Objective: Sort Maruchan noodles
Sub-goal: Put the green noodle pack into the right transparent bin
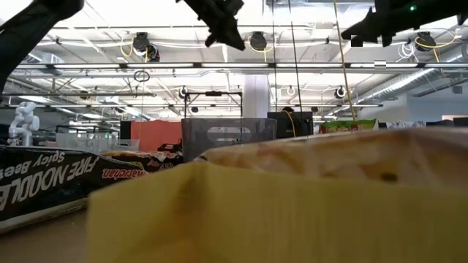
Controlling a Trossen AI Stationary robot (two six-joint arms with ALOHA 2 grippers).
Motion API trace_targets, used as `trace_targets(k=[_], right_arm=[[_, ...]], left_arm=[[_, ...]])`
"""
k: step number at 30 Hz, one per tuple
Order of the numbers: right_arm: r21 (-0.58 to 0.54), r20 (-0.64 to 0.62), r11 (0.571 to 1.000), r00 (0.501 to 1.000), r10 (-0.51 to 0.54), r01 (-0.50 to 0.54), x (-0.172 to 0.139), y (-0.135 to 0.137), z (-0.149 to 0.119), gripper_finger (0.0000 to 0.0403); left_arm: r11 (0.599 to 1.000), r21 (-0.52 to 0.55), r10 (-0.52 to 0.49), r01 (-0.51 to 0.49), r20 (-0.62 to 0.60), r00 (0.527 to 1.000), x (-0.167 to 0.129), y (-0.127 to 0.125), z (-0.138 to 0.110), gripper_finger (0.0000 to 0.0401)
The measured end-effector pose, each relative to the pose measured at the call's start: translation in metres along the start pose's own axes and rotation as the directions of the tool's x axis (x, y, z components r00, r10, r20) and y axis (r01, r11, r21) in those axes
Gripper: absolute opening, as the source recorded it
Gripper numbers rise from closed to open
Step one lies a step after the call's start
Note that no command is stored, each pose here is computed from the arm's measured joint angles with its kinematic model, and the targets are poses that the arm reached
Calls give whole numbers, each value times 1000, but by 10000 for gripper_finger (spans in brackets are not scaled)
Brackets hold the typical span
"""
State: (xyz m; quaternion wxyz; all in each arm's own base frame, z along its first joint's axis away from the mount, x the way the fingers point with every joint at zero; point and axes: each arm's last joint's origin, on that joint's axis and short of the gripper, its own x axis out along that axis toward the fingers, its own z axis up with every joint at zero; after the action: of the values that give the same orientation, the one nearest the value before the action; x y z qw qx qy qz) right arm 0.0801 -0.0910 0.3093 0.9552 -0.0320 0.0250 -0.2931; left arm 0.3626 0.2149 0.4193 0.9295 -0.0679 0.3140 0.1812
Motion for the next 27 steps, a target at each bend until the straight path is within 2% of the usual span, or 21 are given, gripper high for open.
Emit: trace_targets(k=[5,11,18,23,27], right_arm=[[28,47,999,998,42,-43,3,2,5,68],[12,73,995,992,103,-104,18,4,6,68],[7,87,987,984,157,-158,46,7,4,68],[17,38,981,980,193,-194,67,9,-4,68],[-13,1,980,980,201,-201,87,12,-1,68]], left_arm=[[1000,10,0,0,-21,1000,-26,-3,-1,8],[1000,-5,1,-1,-90,996,-49,-3,-8,8],[1000,9,11,-11,-41,999,-81,-5,-6,8],[999,28,24,-23,-20,1000,-107,-4,-7,8],[999,26,39,-39,-31,999,-116,1,-10,8]])
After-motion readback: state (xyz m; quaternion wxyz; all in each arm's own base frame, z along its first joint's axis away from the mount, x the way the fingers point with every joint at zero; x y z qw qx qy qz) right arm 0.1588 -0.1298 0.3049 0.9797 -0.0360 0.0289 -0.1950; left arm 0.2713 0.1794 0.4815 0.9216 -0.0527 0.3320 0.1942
